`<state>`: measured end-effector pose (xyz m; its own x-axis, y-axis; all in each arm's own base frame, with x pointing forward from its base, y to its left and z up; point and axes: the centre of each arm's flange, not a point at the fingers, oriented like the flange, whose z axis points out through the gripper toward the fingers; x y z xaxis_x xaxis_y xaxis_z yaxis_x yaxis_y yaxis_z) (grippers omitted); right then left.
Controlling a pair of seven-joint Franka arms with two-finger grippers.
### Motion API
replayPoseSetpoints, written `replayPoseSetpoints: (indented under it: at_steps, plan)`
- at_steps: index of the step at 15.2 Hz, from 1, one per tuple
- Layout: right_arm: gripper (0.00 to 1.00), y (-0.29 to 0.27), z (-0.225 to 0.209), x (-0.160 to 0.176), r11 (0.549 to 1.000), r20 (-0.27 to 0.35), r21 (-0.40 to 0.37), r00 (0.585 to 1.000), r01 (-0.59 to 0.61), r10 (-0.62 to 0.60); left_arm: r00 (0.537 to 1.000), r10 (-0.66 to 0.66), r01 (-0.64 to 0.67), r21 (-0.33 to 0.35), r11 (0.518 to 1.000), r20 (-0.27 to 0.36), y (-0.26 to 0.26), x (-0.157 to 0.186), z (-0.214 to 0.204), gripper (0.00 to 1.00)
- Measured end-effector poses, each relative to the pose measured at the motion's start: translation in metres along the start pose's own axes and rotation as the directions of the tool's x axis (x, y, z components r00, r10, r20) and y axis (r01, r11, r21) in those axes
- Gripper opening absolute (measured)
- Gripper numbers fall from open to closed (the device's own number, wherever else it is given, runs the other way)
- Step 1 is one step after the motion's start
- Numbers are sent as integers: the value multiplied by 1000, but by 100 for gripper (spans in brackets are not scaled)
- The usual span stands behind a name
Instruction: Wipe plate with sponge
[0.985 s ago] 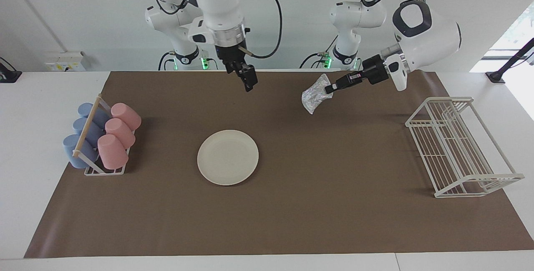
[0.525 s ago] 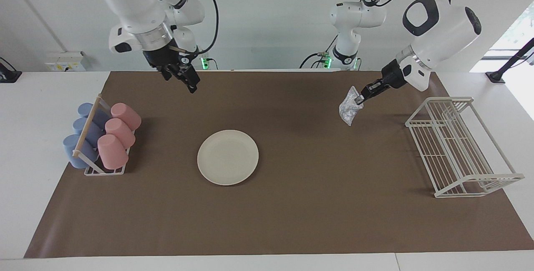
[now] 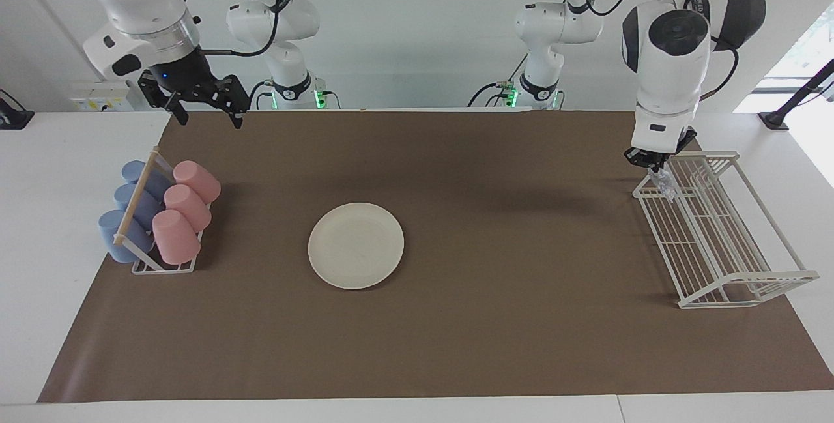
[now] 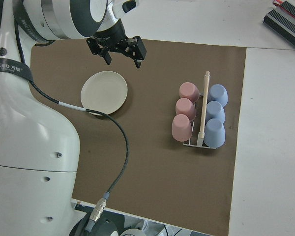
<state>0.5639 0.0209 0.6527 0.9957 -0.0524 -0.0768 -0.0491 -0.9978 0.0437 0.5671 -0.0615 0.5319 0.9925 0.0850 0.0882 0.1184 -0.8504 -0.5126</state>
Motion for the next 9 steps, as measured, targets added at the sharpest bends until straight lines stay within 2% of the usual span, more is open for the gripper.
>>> replayPoseSetpoints:
  at_steps: [3,5,7,9]
  plan:
    - [100,8,1,-7,999,6,2,999,35,-35,996,63,-49,211,976,-64,-1,10,4,3]
    - [100,10,-7,-16,999,-8,4,999,36,-36,991,109,-78,315,946,-81,6,19,15,3]
    - [100,17,-15,-24,999,-22,7,999,41,-41,988,129,-92,367,926,-79,16,27,33,3]
    - [100,28,-23,-32,998,-37,9,998,59,-58,993,83,-43,395,918,-84,32,33,58,3]
